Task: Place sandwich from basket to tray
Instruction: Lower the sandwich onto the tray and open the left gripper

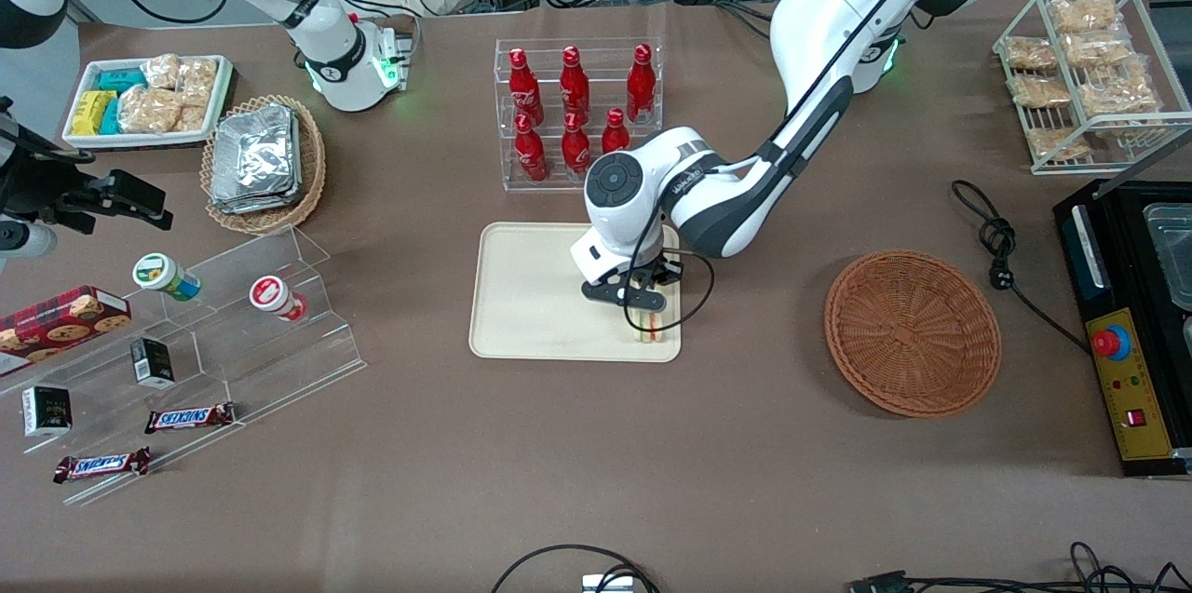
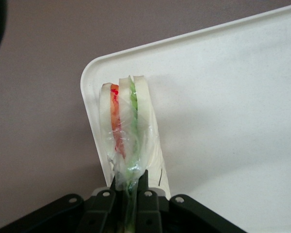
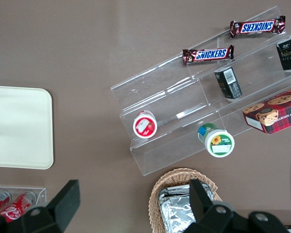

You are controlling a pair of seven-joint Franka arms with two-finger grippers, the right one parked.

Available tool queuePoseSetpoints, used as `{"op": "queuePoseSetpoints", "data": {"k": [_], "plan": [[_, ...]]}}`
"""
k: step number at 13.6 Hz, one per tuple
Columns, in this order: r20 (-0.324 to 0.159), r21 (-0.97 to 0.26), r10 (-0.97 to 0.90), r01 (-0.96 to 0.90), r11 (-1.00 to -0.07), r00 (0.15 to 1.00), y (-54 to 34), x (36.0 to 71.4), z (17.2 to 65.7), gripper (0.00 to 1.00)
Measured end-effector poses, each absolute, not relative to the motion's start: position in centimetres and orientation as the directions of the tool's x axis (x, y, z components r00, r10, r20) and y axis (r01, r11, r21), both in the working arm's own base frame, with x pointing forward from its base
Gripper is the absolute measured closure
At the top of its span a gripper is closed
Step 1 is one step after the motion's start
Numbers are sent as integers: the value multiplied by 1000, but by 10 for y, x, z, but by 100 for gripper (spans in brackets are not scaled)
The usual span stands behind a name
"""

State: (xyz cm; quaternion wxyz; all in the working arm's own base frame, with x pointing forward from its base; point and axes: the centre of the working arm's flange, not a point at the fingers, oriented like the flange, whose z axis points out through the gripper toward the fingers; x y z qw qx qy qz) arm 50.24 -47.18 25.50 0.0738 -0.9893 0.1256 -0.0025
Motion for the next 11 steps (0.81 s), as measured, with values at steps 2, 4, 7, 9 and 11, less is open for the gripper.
{"op": "queuePoseSetpoints", "data": {"k": [2, 4, 7, 9, 11], "plan": [[-5, -153, -243, -241, -958, 970, -472, 498, 248, 85], [0, -156, -241, -238, -959, 971, -474, 495, 245, 85], [11, -151, -234, -230, -961, 972, -476, 494, 246, 62], [17, -146, -233, -228, -963, 972, -477, 494, 247, 42], [22, -141, -232, -227, -964, 972, -478, 495, 247, 22]]}}
